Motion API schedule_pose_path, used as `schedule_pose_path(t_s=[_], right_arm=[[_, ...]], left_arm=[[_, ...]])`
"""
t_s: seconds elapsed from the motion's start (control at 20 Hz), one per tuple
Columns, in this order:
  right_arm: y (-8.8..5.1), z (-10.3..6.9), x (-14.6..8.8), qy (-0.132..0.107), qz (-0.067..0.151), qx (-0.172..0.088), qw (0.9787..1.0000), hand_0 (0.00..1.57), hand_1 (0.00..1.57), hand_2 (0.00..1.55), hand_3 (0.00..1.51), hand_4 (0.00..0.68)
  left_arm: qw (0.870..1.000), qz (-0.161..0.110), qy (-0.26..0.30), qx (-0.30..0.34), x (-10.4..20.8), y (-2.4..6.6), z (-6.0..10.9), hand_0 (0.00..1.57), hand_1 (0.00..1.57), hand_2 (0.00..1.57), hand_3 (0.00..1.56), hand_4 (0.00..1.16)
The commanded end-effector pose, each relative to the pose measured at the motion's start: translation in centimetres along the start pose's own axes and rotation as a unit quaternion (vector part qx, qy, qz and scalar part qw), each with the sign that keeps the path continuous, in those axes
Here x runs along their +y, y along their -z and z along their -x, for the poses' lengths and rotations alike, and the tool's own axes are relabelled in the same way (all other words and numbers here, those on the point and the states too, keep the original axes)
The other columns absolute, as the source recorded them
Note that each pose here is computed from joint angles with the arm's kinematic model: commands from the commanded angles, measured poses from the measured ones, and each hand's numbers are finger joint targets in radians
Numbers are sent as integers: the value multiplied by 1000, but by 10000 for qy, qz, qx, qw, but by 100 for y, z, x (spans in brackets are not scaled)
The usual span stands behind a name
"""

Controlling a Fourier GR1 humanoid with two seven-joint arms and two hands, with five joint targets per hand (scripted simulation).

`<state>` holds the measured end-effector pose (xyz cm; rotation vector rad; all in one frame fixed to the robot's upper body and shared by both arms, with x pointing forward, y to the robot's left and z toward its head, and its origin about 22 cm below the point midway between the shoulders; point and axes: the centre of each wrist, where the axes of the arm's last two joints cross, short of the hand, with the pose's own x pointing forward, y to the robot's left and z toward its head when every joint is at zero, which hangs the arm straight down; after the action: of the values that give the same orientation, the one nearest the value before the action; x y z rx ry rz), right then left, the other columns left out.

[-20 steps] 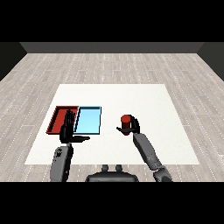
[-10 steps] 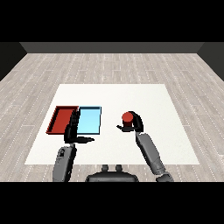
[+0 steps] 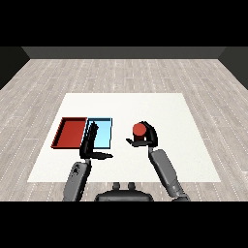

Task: Pick the red can and put it in the red box

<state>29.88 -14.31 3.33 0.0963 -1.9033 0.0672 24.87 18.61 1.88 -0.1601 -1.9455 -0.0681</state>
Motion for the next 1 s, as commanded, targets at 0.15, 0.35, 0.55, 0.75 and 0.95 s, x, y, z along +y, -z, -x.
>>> schedule_pose_path(t_s=[0.15, 0.35, 0.55, 0.75, 0.95], right_arm=[[-16, 61, 396, 94, 5, -129, 9999, 1451, 1451, 1427, 1380, 653], [-81, -37, 647, 185, 87, -38, 9998, 1456, 1456, 1433, 1389, 646], [169, -90, 421, 296, -5, -149, 9995, 1458, 1458, 1443, 1397, 659], [1, -60, 575, 276, 72, -168, 9995, 1455, 1455, 1451, 1389, 630], [169, 5, 537, 353, 41, -131, 9993, 1458, 1458, 1443, 1381, 639]], left_arm=[[9995, 200, -110, 202, -355, 46, 50, 0, 0, 0, 0, 0], [9979, 317, -325, 455, -390, 55, 161, 0, 0, 0, 0, 0], [9971, 298, -302, 634, -518, 176, 275, 0, 0, 0, 0, 0], [9963, 418, -227, 713, -652, 252, 367, 0, 0, 0, 0, 0], [9950, 413, -469, 783, -718, 71, 349, 0, 0, 0, 0, 0]])
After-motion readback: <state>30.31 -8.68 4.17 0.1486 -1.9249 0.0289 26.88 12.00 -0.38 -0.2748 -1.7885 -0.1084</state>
